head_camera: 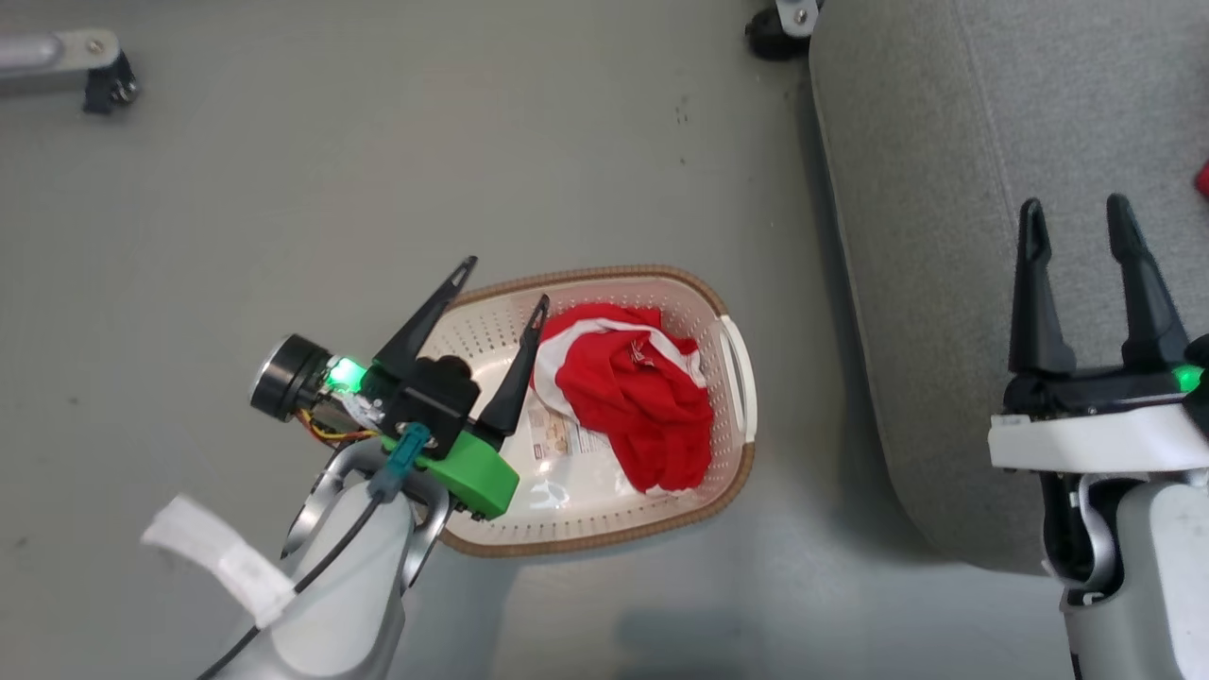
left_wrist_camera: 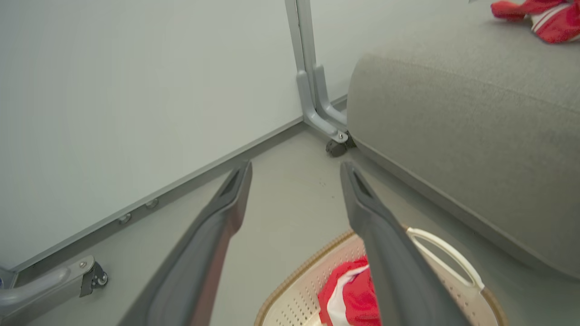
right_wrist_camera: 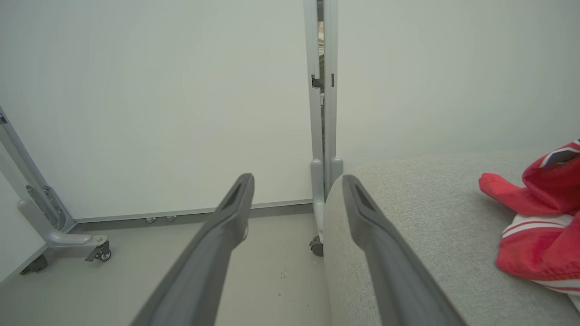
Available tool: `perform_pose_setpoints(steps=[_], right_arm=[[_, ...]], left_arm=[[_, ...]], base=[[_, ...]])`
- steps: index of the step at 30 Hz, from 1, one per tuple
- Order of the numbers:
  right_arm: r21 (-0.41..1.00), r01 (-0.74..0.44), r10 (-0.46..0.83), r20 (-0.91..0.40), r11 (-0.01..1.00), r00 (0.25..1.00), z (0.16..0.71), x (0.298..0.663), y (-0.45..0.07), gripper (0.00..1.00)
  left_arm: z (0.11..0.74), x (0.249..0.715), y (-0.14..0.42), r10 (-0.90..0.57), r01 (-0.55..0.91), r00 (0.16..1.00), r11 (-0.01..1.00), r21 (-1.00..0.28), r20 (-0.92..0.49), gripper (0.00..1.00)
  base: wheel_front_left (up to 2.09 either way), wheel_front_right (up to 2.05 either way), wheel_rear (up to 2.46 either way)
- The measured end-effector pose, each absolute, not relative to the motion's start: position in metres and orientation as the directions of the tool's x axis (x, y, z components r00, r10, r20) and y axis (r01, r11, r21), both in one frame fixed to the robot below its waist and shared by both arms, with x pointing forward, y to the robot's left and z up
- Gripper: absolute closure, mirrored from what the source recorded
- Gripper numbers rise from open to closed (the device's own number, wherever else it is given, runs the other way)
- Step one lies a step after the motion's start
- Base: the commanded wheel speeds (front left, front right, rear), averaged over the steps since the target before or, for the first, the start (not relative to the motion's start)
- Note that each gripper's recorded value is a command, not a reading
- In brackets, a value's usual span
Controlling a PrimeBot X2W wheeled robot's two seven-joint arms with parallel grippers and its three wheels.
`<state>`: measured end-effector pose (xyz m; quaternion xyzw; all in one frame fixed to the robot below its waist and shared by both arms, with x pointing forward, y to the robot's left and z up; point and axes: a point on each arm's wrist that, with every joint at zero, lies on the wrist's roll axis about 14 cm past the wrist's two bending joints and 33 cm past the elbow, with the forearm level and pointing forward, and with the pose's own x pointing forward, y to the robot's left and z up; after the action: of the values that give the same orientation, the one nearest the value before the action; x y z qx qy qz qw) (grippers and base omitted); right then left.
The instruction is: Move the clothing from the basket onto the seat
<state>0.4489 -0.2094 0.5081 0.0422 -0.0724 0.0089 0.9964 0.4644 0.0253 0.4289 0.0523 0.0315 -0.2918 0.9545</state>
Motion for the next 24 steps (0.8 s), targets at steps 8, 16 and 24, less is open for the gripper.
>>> perform_pose_setpoints(steps=[8,16,24], right_arm=[[0.036,0.026,-0.031,0.132,0.999,0.991,0.486,0.481,-0.231,0.00],[0.007,0.042,-0.042,0.065,0.999,0.997,0.447,0.497,-0.237,0.00],[0.000,0.057,-0.057,-0.002,0.998,0.998,0.415,0.500,-0.240,0.00]], left_arm=[[0.317,0.475,-0.017,-0.703,0.795,0.599,0.580,0.179,-0.383,0.00],[0.227,0.473,-0.031,-0.698,0.919,0.389,0.343,0.196,-0.601,0.00],[0.167,0.470,-0.036,-0.649,0.962,0.270,0.216,0.168,-0.711,0.00]], base=[[0.00,0.00,0.00],[0.00,0.00,0.00],[0.00,0.00,0.00]])
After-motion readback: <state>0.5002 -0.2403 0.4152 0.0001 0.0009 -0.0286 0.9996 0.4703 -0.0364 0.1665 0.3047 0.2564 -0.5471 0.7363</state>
